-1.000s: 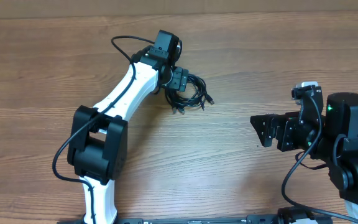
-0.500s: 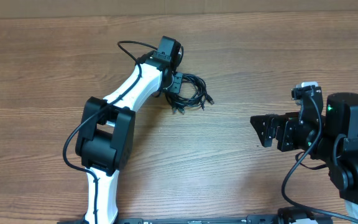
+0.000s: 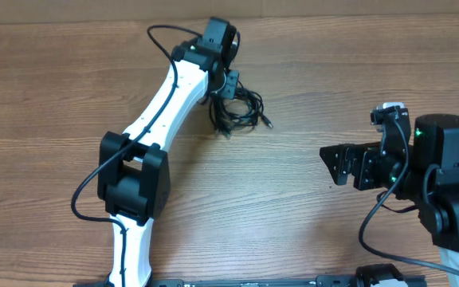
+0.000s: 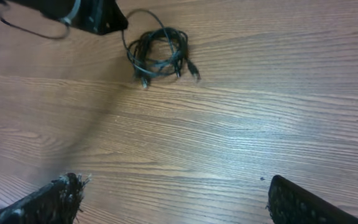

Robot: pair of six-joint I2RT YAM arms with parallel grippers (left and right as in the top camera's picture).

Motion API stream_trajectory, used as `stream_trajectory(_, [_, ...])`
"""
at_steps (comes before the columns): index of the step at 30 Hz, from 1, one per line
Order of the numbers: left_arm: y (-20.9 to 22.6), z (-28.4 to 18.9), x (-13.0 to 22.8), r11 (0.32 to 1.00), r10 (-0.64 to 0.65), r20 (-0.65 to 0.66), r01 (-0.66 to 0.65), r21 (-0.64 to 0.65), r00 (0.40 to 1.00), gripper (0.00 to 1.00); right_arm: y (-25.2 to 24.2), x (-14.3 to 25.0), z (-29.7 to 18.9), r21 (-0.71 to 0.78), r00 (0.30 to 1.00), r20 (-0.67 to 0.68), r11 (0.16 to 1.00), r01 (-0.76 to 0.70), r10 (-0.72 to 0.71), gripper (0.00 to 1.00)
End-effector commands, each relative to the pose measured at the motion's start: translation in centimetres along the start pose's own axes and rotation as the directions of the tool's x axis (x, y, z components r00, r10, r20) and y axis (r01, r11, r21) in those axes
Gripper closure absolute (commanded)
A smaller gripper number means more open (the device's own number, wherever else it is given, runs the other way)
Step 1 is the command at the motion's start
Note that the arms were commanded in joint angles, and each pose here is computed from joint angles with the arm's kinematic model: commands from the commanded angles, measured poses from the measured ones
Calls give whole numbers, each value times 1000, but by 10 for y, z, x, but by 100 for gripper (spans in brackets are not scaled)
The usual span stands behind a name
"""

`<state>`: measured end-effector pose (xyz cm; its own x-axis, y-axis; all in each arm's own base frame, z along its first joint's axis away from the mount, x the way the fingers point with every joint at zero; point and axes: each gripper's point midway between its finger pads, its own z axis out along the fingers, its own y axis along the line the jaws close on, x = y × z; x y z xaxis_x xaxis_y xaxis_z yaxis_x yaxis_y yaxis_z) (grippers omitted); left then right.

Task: Untangle cables
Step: 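Reach the left gripper down onto the coiled black cable bundle, then grasp a cable end with the left gripper and lift it up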

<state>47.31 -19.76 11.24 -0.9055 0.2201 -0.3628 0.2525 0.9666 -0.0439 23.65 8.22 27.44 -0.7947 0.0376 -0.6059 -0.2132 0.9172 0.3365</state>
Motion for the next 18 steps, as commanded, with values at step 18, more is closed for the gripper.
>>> stream_trajectory(18, [-36,-297,-35,964,-121,391,15,264,912,96,3,-32,18,-30,998,48,999,33,-32,14])
